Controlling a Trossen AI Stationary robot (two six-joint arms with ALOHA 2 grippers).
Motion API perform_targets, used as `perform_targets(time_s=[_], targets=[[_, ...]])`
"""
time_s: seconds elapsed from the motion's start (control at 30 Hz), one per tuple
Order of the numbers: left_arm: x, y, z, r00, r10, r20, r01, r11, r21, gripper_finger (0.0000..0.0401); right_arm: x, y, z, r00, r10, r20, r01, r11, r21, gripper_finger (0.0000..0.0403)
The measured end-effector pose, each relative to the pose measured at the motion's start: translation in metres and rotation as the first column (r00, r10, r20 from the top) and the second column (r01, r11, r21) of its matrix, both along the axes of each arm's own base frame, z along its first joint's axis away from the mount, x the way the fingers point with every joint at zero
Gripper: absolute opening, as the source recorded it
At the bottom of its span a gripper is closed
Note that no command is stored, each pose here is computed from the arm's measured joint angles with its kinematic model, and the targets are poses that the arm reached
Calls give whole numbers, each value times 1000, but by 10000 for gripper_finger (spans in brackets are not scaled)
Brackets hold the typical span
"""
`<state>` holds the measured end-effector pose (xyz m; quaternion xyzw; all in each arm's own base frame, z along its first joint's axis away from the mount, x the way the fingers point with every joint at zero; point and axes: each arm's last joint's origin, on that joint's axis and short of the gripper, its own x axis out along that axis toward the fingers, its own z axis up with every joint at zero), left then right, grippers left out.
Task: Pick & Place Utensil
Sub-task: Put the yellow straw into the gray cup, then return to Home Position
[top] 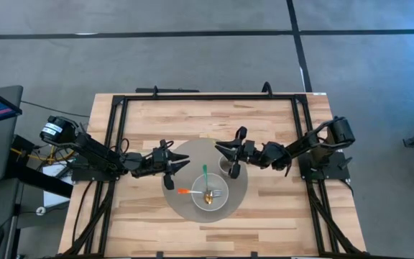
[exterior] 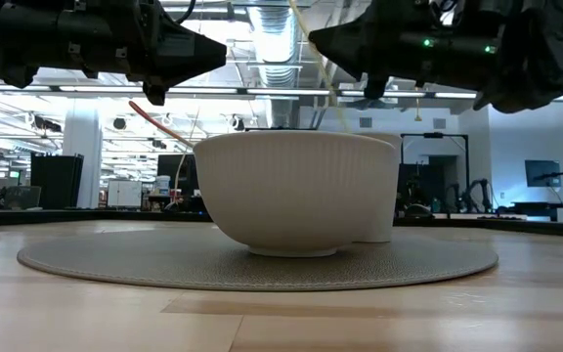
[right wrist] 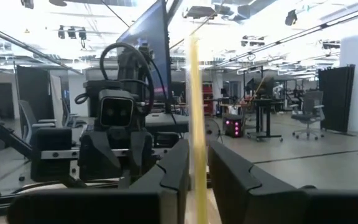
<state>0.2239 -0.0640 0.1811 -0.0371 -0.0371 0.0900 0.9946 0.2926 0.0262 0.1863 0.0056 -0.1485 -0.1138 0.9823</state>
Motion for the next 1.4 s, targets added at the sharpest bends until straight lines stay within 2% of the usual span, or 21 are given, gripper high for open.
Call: perform_targets(time_s=[0.37,0.53,0.7,0.87,1.0,1.1,1.23,1.4], targets=[[0,0,0,1000,0,0,0,1000,0,86,1,1,-2,999,4,-37,-4,1000,-5,130],[0,0,0,1000,0,0,0,1000,0,86,-2,4,9,1000,21,4,-21,1000,-1,171],[0,0,0,1000,0,0,0,1000,0,86,-11,12,29,994,77,76,-77,997,-5,192],[0,0,0,1000,0,0,0,1000,0,86,-21,18,47,991,104,81,-103,995,-14,189],[-1,0,1,1000,1,-1,-1,1000,22,86,-31,22,57,997,49,-55,-55,992,-110,176],[-4,-1,8,1000,-4,17,3,997,75,83,-45,24,67,990,-38,-136,23,994,-108,162],[-13,-7,24,998,-27,64,15,985,172,55,-69,28,79,968,-121,-220,97,988,-116,139],[-36,-9,47,997,29,77,-44,978,205,6,-97,30,91,952,-128,-279,92,986,-138,113]])
